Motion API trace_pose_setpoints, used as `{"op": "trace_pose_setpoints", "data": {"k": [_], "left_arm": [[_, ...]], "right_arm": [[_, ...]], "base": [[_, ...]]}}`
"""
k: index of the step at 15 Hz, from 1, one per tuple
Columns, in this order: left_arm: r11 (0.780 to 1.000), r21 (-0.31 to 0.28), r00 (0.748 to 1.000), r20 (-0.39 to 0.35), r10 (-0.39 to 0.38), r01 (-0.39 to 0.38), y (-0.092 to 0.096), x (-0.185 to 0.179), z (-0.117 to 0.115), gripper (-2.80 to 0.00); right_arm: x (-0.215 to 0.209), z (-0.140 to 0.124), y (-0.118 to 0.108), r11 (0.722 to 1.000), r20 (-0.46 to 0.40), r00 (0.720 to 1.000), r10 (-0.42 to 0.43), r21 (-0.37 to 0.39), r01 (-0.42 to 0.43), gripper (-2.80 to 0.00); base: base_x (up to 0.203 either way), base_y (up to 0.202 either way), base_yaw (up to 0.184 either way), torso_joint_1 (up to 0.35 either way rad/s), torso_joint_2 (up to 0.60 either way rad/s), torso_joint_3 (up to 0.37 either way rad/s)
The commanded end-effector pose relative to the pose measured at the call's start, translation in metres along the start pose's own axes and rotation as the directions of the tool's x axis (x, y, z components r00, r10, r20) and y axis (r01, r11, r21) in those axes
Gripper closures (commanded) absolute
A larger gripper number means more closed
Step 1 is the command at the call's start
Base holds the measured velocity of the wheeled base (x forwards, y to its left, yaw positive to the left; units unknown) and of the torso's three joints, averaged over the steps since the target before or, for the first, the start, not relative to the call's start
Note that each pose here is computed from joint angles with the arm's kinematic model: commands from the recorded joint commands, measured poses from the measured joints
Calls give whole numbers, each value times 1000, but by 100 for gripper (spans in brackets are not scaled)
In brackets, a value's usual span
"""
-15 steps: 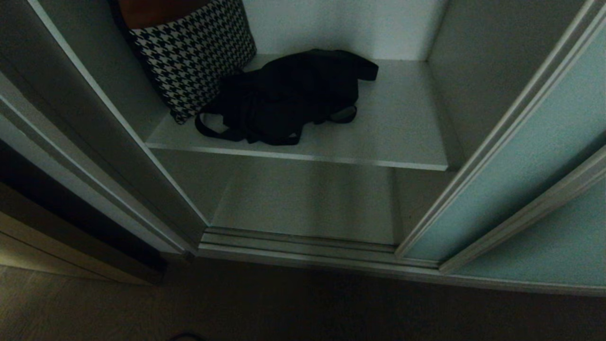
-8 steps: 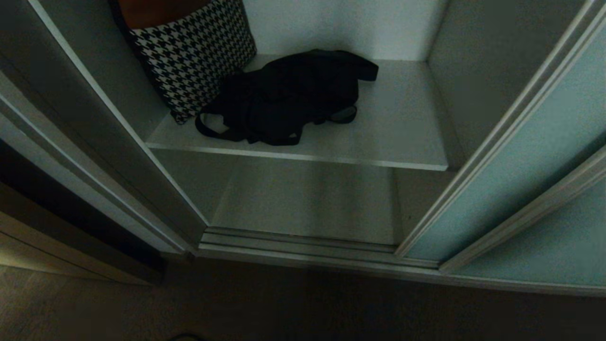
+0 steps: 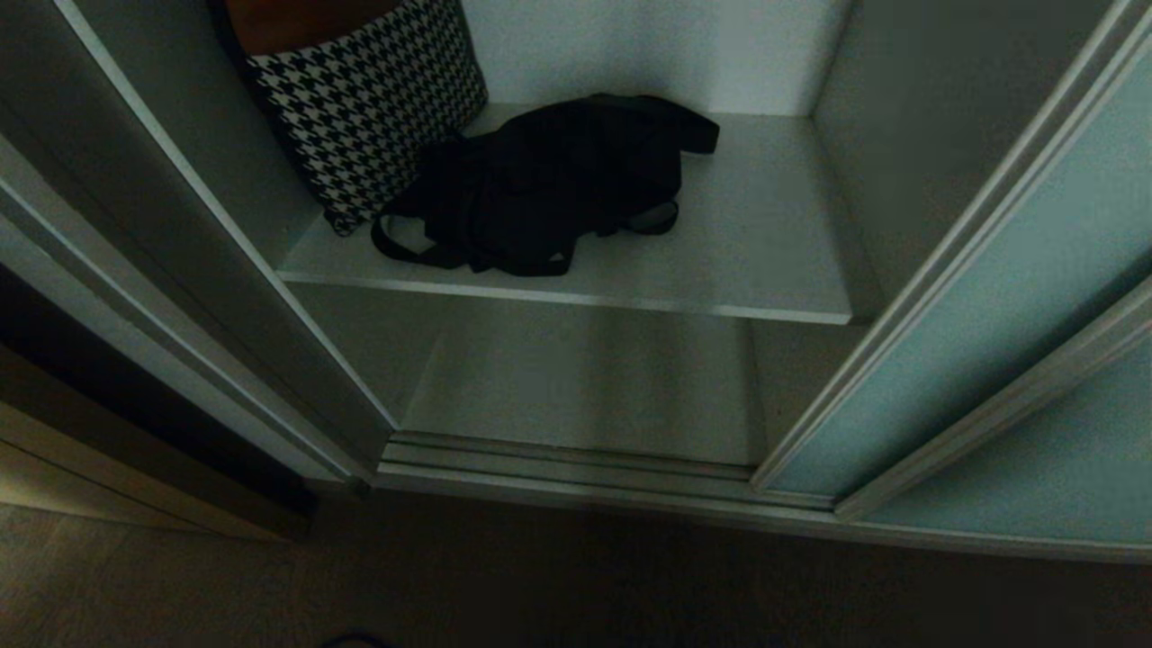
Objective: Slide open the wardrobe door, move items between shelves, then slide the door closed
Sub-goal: Close the door
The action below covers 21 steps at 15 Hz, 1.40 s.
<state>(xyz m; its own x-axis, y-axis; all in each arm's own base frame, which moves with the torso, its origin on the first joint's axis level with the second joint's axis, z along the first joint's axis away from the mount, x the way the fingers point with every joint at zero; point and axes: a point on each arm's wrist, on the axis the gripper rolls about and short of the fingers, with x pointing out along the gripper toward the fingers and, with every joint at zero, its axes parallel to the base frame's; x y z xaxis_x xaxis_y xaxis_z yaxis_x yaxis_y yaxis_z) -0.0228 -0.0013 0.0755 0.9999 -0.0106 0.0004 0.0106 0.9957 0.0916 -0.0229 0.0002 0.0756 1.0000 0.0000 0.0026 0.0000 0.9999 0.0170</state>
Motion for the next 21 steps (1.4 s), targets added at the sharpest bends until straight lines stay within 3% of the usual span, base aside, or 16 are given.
{"op": "trace_pose_setpoints", "data": {"k": [1,7,21], "left_arm": [[1000,-4,1000,-1,0,0,0,0,0,0],[999,-47,1000,2,10,-10,0,0,1,0],[999,-47,1000,-1,10,-10,0,0,0,0]], "right_arm": [[0,0,0,1000,1,1000,0,0,0,0],[0,0,0,1000,-1,1000,0,0,0,0],[0,0,0,1000,1,1000,0,0,0,0]], "base": [[0,0,0,0,0,0],[0,0,0,0,0,0],[0,0,0,0,0,0]]}}
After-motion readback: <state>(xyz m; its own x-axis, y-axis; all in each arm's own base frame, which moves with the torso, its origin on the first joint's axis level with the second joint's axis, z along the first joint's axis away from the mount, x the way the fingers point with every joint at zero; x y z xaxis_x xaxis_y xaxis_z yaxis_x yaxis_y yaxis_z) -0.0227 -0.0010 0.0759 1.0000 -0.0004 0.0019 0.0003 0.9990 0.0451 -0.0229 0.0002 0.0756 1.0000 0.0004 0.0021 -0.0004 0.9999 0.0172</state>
